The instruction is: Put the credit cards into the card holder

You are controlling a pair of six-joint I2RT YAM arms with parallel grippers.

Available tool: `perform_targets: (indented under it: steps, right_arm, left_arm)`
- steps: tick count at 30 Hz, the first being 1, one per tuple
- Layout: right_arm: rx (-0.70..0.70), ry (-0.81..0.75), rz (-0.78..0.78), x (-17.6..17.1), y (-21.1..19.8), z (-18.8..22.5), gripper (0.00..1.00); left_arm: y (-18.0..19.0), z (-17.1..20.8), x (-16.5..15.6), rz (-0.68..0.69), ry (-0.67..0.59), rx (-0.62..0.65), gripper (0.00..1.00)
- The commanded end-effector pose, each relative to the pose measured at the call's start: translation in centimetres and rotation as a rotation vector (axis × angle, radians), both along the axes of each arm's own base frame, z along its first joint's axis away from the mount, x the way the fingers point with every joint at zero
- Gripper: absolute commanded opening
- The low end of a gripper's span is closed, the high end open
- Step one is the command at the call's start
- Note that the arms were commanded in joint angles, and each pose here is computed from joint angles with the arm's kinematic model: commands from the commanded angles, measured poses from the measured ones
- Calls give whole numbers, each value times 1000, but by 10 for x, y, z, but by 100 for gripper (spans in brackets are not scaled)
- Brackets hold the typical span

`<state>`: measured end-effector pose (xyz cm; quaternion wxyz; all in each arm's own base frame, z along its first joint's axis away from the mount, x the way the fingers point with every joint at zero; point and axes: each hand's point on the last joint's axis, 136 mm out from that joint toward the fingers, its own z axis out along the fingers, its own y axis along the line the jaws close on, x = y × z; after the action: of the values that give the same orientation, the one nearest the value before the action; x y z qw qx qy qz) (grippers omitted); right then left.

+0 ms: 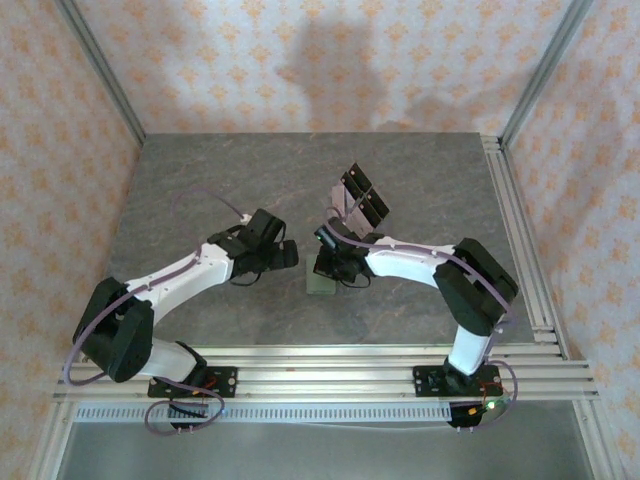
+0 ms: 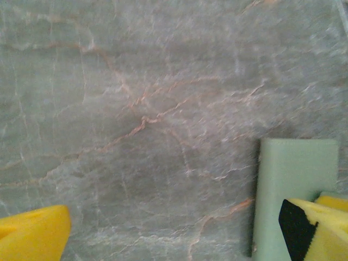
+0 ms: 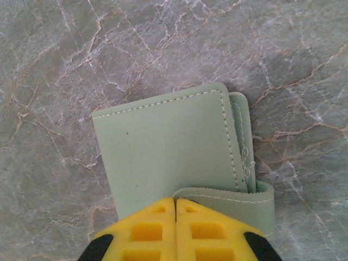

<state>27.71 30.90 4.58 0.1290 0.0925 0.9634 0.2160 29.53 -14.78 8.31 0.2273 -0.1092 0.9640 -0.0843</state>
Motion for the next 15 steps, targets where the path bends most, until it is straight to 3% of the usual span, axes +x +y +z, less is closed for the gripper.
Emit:
perform_targets:
  steps: [1,15]
  right_arm:
    - [53,-15,-10,6,9,9,0]
    - [147,-53,29,-4,11,43,0]
  left_arm:
    - [-7,-4,-3,13,-14,-65,100]
    - [-32,-12,4,8,-30,-215,100]
